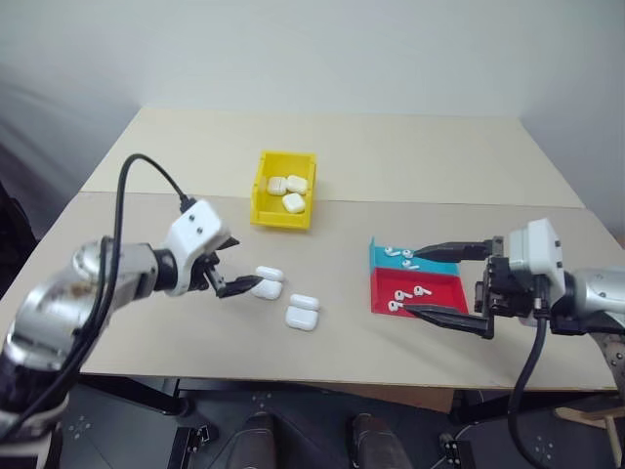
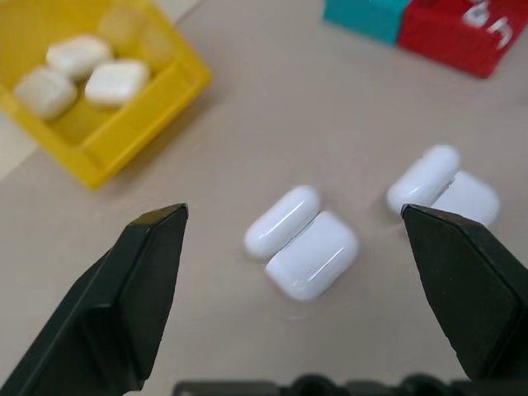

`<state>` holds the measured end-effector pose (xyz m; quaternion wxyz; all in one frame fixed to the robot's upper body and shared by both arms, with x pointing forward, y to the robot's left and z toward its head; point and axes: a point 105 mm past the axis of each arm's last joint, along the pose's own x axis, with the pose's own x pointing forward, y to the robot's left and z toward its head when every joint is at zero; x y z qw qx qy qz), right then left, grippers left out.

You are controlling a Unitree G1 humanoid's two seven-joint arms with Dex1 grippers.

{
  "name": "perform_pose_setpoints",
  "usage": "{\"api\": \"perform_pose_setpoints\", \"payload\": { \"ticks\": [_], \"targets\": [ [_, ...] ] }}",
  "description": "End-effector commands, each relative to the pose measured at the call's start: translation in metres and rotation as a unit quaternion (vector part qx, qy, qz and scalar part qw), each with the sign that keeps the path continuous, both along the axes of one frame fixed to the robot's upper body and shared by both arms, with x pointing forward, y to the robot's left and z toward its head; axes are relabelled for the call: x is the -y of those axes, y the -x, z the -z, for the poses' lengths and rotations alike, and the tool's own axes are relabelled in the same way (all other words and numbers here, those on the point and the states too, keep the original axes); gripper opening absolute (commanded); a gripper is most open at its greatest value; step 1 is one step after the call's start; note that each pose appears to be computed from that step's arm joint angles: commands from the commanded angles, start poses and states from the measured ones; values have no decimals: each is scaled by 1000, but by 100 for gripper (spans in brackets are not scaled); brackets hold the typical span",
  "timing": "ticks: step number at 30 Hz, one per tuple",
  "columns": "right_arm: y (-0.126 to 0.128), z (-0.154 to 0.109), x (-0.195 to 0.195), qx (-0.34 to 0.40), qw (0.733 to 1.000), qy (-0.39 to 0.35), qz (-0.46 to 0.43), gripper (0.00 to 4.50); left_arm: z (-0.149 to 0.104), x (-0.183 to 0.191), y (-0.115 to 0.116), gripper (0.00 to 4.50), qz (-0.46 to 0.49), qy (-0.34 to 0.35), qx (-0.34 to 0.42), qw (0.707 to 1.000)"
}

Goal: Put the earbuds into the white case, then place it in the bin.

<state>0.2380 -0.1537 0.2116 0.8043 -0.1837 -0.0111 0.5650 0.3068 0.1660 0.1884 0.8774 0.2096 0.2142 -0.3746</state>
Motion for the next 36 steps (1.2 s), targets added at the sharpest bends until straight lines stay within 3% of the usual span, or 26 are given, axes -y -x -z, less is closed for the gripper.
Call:
{"api": "perform_pose_setpoints", "payload": {
  "ticks": [1, 4, 7, 13, 22, 36],
  "targets": [
    [4, -8, -3, 21, 1000, -5, 1, 448, 8, 8, 3, 450, -28, -11, -88, 996],
    [4, -7, -4, 23, 1000, -6, 8, 448, 10, 16, -2, 450, -65, -21, -103, 992],
    [3, -7, -5, 25, 1000, -8, 14, 448, 22, 25, 1, 450, -64, -79, -122, 987],
    [5, -6, -6, 26, 999, -11, 17, 448, 38, 29, -11, 450, -92, -99, -167, 977],
    [6, -6, -7, 28, 999, -17, 17, 448, 48, 44, -30, 450, -154, -101, -208, 961],
    [4, -5, -10, 33, 999, -25, 23, 448, 58, 58, -26, 450, -214, -117, -272, 931]
  ]
}}
